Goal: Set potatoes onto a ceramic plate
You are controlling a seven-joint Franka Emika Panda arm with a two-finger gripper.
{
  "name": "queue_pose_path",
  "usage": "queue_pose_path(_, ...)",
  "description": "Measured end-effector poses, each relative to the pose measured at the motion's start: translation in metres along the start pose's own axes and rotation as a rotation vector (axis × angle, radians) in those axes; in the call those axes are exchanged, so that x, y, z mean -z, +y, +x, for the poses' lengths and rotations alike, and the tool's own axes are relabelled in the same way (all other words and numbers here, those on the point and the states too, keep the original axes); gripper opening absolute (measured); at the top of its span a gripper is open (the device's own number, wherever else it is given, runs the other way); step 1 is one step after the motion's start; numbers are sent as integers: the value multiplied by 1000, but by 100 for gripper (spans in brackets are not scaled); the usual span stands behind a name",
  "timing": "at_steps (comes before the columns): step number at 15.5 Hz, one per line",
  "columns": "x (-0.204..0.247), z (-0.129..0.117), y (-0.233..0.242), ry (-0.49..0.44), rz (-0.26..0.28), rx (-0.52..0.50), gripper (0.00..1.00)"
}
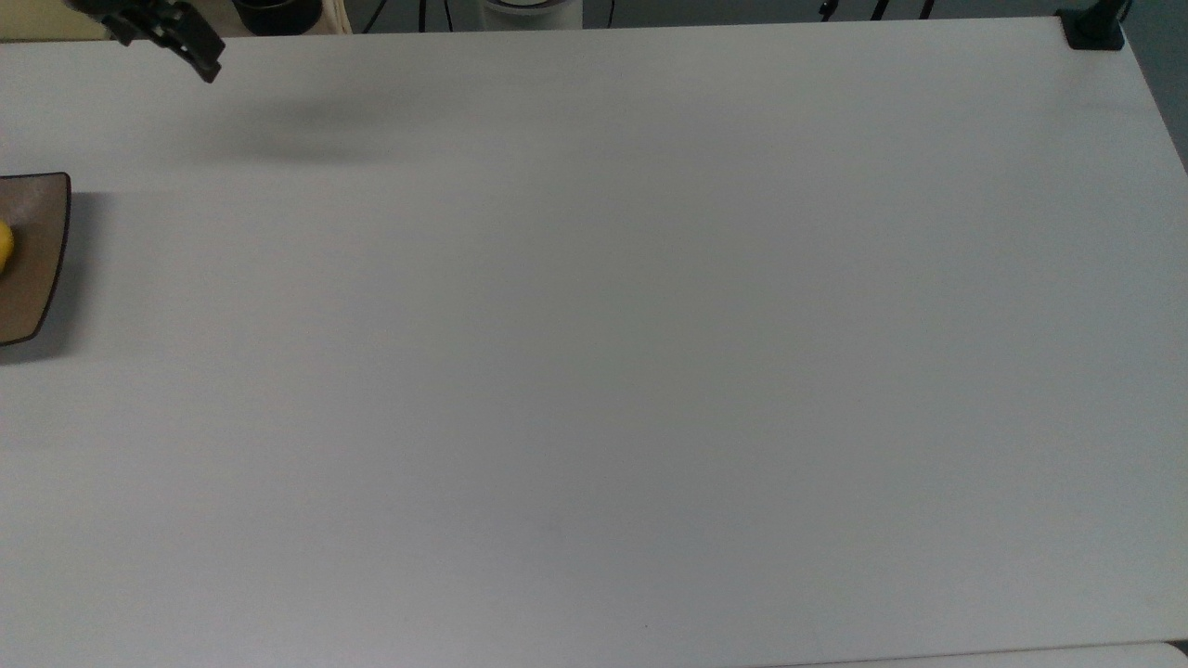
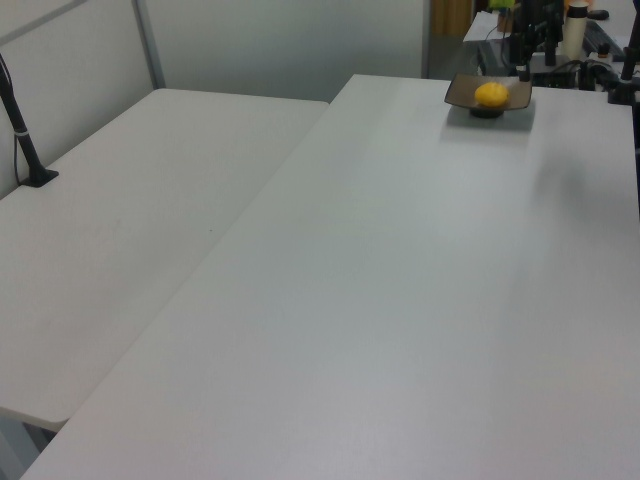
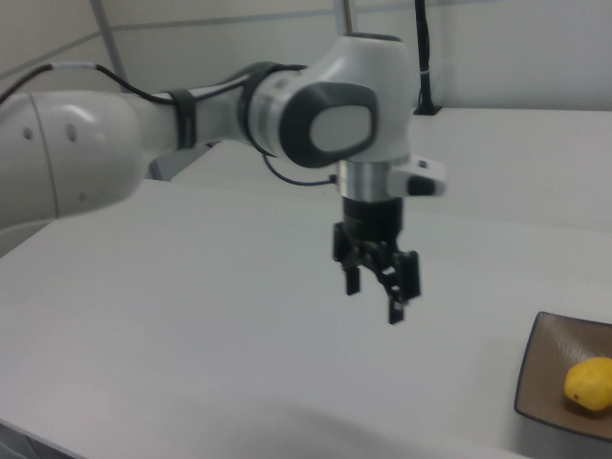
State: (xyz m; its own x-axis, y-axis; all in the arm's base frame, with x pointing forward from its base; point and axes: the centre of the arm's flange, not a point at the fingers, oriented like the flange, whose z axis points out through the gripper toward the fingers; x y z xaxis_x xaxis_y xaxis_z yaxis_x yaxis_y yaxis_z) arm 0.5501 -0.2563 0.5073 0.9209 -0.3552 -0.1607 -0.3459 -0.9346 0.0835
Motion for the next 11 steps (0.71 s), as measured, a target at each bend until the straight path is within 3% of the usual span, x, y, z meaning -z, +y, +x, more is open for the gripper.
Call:
queue_pose_path(6, 30, -60, -108, 27, 49, 160, 100)
queue_pose_path(11, 50, -100, -174, 60, 51, 214, 100)
